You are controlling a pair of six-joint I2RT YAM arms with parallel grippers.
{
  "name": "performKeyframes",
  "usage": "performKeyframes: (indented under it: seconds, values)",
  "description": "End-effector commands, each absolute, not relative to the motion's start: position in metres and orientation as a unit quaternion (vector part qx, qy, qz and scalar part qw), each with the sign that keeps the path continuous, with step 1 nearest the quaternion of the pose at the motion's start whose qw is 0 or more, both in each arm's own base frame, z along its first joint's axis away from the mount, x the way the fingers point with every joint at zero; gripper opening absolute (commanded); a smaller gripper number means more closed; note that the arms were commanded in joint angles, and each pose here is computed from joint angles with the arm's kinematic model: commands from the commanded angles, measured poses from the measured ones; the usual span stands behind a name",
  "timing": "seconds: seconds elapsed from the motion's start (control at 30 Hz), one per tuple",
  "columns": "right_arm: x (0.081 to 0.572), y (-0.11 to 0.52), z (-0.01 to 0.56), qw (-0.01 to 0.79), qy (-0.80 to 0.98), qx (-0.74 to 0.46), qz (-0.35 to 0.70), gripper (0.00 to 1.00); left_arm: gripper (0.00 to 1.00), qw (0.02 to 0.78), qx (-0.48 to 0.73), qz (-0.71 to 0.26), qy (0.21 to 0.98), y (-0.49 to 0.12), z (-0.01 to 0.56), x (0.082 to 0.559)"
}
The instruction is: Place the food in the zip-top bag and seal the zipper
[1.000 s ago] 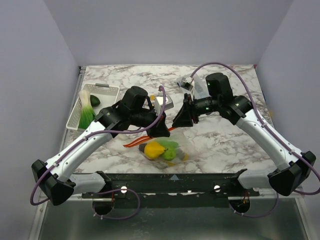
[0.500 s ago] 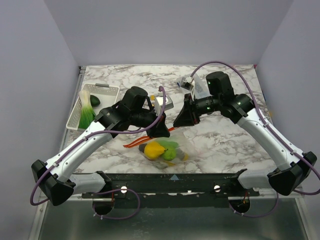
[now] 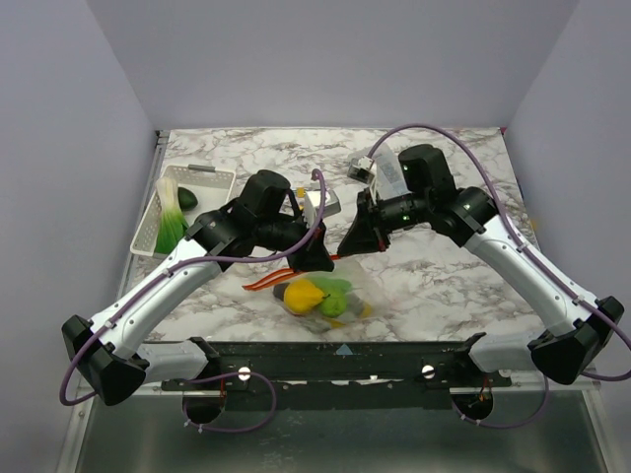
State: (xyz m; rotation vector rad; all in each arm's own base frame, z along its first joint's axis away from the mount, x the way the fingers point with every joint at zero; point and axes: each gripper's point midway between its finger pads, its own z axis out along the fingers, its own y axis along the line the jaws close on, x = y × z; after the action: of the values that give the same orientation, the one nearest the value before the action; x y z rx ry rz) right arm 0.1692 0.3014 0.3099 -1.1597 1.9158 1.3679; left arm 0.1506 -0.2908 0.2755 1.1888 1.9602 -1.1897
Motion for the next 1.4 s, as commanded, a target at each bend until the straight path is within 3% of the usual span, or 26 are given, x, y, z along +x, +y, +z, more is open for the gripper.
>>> performKeyframes:
  seconds: [0.0,0.2,0.5,0.73,1.13,1.37]
  values:
    - [0.164,0.314,0.308,0.249,0.714,-0.431,0.492,0.01,0.0,0.284,0.444,-0.464,0.713,-0.295,0.288,0.151]
    - [0.169,0.323,0.304,0.26,0.728,-0.419,0.477,0.02,0.0,0.286,0.444,-0.476,0.703,-0.294,0.293,0.148]
    - [0.198,0.32,0.288,0.297,0.774,-0.364,0.424,0.18,0.0,0.293,0.453,-0.483,0.689,-0.29,0.296,0.14]
    - [0.201,0.308,0.294,0.318,0.781,-0.363,0.397,0.19,0.0,0.295,0.455,-0.484,0.687,-0.288,0.295,0.137]
    - [0.177,0.308,0.315,0.277,0.763,-0.394,0.431,0.42,0.0,0.293,0.455,-0.481,0.69,-0.287,0.293,0.138]
    - [0.158,0.307,0.318,0.246,0.743,-0.418,0.46,0.39,0.0,0.292,0.456,-0.48,0.69,-0.287,0.293,0.137]
